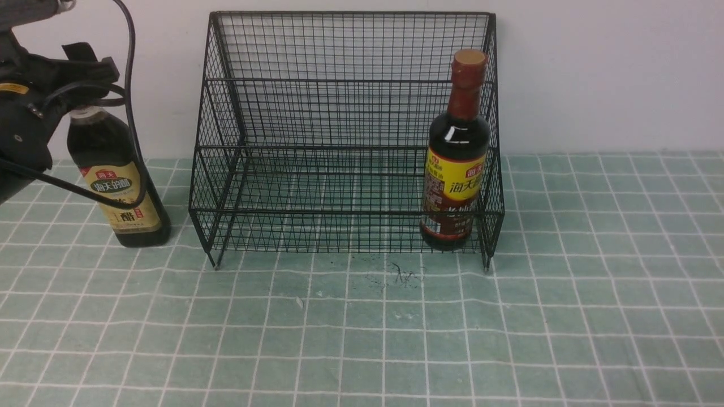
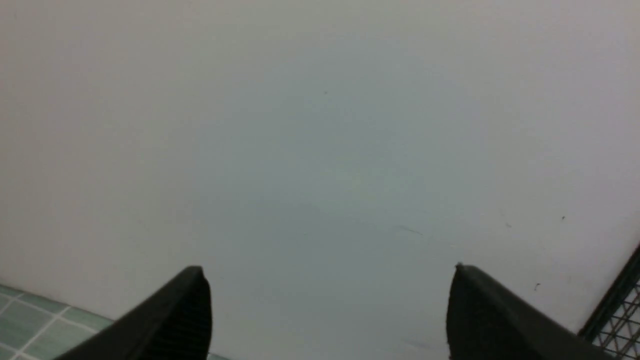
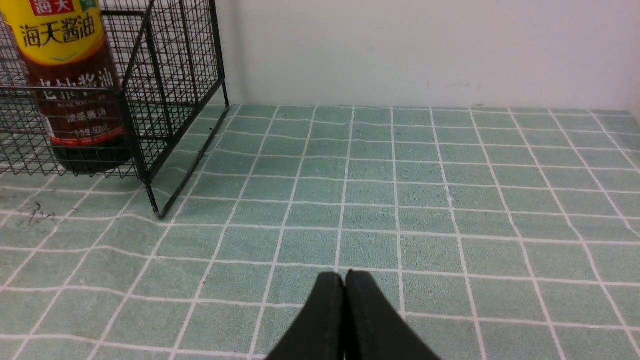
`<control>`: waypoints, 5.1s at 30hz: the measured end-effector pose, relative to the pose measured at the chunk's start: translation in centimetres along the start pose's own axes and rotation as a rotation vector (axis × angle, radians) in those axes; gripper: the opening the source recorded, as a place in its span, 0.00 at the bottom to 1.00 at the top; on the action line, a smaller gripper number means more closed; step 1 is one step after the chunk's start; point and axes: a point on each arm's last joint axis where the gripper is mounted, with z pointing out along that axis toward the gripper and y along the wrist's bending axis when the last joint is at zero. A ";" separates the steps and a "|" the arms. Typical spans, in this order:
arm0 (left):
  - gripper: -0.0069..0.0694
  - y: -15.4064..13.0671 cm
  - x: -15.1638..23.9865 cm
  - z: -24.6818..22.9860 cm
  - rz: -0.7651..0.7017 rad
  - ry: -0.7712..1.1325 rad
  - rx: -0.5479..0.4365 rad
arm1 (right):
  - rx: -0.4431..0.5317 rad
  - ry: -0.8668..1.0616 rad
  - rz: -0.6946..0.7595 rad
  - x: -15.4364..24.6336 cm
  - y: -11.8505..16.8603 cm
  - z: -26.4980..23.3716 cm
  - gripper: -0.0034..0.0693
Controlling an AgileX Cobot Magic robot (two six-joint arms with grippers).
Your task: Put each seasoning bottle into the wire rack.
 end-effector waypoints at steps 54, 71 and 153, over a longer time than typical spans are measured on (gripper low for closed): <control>0.48 -6.4 -12.2 -7.4 0.081 -0.028 0.365 | 0.000 0.000 0.000 0.0 0.0 0.0 0.03; 0.48 -13.3 -9.0 -2.5 0.011 -0.095 0.422 | 0.000 0.000 0.000 0.0 0.0 0.0 0.03; 0.08 -12.1 -7.9 -9.0 0.407 0.494 0.910 | 0.000 0.000 0.026 0.0 0.0 0.0 0.03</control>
